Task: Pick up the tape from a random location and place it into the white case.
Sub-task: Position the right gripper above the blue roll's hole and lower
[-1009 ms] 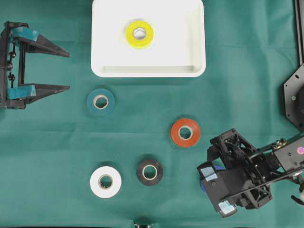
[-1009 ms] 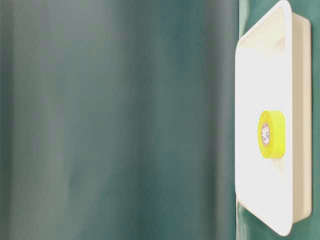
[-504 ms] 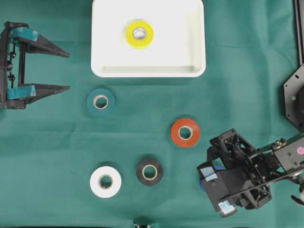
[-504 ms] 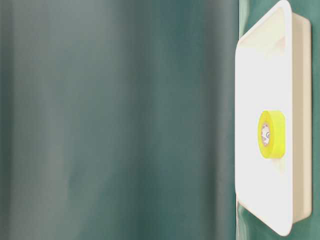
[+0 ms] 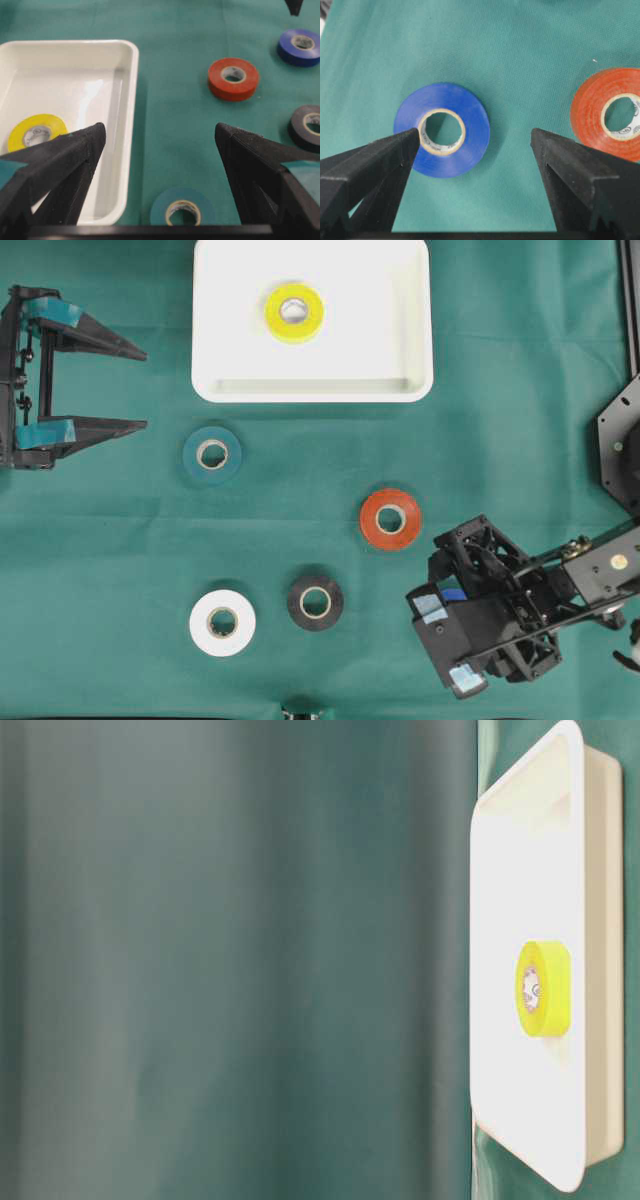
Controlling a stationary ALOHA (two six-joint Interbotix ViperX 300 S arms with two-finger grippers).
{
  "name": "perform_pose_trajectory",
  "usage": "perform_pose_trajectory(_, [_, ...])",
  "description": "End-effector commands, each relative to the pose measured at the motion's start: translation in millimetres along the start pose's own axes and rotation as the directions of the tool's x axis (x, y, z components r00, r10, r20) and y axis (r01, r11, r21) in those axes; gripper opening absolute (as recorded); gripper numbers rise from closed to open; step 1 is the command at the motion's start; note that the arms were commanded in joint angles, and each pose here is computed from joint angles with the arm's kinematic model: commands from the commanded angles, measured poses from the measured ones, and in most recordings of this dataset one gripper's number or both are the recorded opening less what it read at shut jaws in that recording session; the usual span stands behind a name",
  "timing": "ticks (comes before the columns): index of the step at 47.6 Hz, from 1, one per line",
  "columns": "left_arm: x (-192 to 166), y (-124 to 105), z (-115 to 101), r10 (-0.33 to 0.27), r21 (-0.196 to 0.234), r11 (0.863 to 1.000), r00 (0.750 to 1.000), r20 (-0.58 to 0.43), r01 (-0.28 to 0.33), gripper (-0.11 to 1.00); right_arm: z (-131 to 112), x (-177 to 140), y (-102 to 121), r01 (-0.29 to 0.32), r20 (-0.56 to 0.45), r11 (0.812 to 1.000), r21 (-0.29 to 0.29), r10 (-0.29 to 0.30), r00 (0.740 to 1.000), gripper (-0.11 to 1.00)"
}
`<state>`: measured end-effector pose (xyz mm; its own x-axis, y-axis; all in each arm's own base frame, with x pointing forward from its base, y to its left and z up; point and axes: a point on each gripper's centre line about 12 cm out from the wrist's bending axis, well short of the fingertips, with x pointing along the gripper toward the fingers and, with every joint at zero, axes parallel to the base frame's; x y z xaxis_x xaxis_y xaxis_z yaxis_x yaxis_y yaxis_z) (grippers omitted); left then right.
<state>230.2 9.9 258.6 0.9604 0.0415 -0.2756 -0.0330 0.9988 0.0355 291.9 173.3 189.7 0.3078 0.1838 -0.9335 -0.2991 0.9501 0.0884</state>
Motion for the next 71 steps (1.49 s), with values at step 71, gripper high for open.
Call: perform_pose_trajectory(71, [0.4,1.0,7.1,0.004,-0.002,1.0,1.0,0.018,-0.004,0.98,-23.9,75.8,-8.3,0.012,-0.029,0.997,0.073,-0.01,1.0,0.92])
